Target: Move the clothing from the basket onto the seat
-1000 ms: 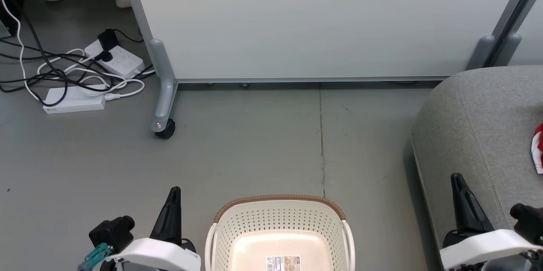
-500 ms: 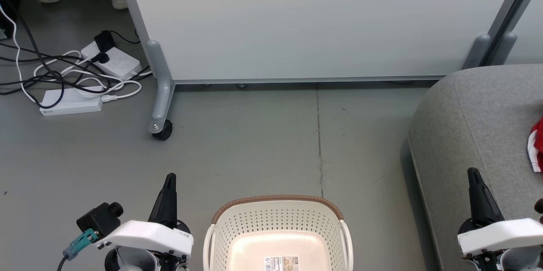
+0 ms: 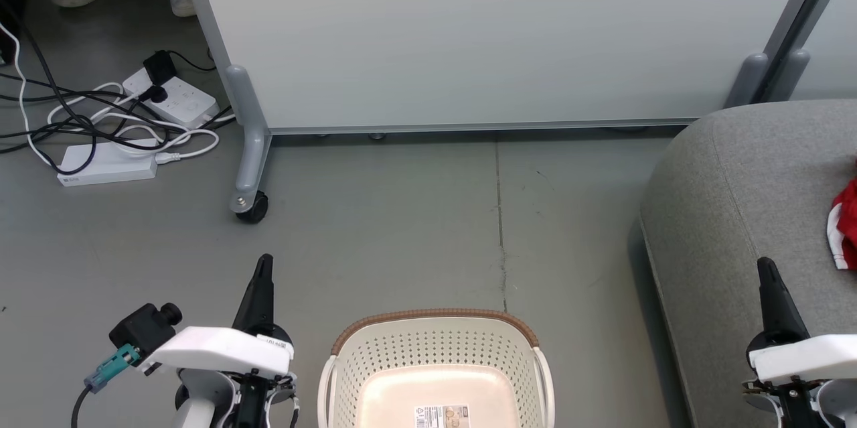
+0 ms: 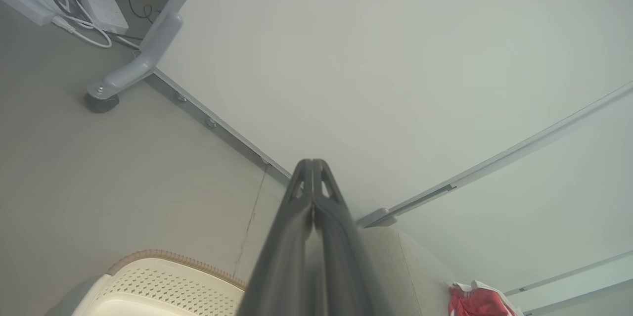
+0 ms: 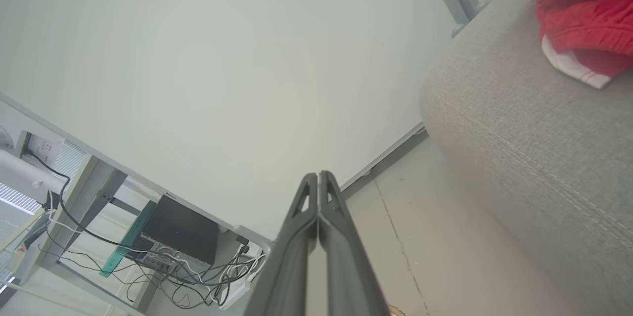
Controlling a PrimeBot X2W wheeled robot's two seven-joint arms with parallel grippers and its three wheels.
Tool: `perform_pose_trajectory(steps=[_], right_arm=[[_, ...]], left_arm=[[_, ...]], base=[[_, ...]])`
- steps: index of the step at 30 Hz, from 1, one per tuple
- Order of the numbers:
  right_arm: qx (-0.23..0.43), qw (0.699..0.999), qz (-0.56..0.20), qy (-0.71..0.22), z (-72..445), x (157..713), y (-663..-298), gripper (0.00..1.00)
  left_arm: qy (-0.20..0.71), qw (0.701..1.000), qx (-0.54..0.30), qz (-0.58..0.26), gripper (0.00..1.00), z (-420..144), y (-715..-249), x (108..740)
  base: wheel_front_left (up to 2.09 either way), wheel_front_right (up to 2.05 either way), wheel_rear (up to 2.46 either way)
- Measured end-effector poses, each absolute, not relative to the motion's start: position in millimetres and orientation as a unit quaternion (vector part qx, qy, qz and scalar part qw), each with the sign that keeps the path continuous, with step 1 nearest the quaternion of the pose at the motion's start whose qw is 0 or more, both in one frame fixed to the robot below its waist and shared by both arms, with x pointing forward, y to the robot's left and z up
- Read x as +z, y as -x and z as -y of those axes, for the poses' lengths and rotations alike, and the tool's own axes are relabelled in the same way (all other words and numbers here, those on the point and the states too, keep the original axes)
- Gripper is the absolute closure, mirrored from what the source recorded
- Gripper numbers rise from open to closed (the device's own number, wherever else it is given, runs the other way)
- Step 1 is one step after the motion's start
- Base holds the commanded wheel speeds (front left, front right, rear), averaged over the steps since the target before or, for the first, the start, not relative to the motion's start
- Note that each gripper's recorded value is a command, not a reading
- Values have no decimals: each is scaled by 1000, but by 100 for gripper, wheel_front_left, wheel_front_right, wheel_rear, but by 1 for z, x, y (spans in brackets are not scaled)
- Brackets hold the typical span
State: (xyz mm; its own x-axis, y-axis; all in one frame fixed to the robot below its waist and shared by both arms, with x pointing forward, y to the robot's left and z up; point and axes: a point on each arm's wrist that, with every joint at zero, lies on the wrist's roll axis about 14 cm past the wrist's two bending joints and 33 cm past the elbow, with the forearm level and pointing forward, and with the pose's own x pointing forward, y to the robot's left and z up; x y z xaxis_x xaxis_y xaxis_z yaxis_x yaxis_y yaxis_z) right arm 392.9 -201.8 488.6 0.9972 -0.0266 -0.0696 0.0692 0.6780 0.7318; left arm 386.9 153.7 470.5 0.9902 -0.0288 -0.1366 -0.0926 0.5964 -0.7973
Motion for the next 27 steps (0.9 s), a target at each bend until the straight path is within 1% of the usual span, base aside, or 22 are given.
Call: perform_pose_trajectory(steps=[27], right_arm=[[-50, 845, -16, -533, 225, 492, -396, 100]], left_arm=[[561, 826, 2, -64, 100, -148, -408, 487]], base=[[0, 0, 0]])
